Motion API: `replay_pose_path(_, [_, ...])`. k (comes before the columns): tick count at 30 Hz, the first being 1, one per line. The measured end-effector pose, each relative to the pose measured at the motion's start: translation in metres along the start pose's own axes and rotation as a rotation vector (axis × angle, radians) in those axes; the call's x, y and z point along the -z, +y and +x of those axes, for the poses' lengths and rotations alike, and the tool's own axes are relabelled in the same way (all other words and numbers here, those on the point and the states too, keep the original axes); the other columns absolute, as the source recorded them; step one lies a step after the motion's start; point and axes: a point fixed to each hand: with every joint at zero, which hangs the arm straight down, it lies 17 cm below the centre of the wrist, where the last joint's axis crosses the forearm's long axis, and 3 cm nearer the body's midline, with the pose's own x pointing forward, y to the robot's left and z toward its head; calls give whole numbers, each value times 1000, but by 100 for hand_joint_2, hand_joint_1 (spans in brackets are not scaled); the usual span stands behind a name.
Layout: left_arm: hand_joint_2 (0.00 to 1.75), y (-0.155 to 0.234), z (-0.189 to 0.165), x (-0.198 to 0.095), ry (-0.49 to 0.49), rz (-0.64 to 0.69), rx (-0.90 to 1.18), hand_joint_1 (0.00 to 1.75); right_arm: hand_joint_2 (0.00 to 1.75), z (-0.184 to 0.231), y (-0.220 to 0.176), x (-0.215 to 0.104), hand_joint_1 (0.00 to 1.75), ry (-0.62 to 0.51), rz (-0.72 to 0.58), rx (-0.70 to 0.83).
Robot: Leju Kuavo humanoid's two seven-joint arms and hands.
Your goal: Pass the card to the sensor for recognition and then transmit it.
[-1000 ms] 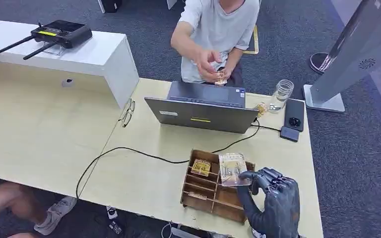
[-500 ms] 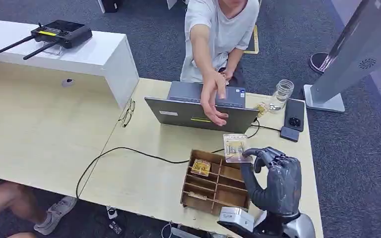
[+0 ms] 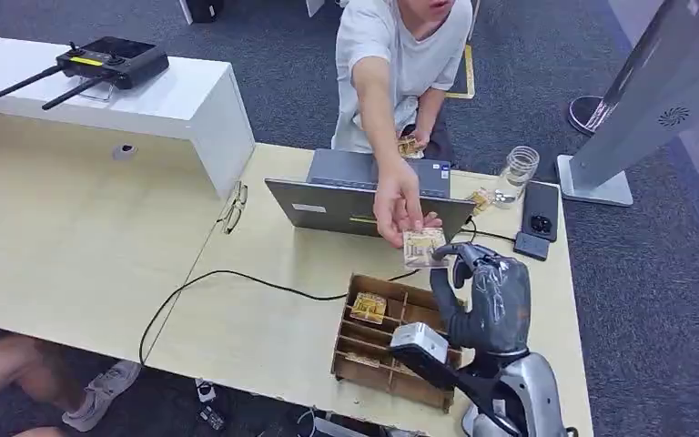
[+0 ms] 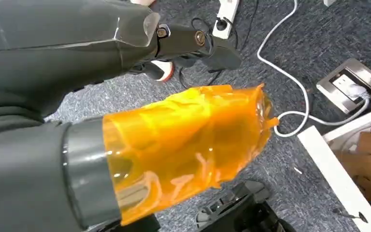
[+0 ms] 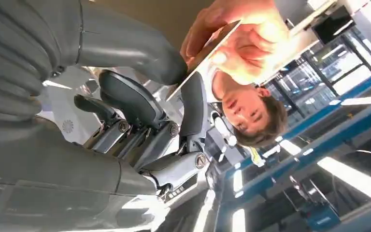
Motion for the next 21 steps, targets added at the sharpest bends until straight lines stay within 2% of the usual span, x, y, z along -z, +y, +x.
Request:
replay_pose_path(4, [0,0,0,0,0,1,-3,0,175,-1,4,2,175,7,6,3])
replay_pose_path(5, [0,0,0,0,0,1,-4,0,175,-1,4,2,93,8,6,5])
replay_pose_path(6, [0,1,0,0,1,2,-5,0,175,-2,5,2,0,11,8,9])
replay_pose_path(10, [0,1,0,0,2,4,-11,0,175,-4,8,2,0,27,25,23])
replay_pose_path(11, [0,1,0,0,3,4,-11,0,0,-4,9,2,0,27,28,24])
replay_pose_path(21, [0,2,-1,0,7,11,-23,0,0,4,2,1,0,10,9,32])
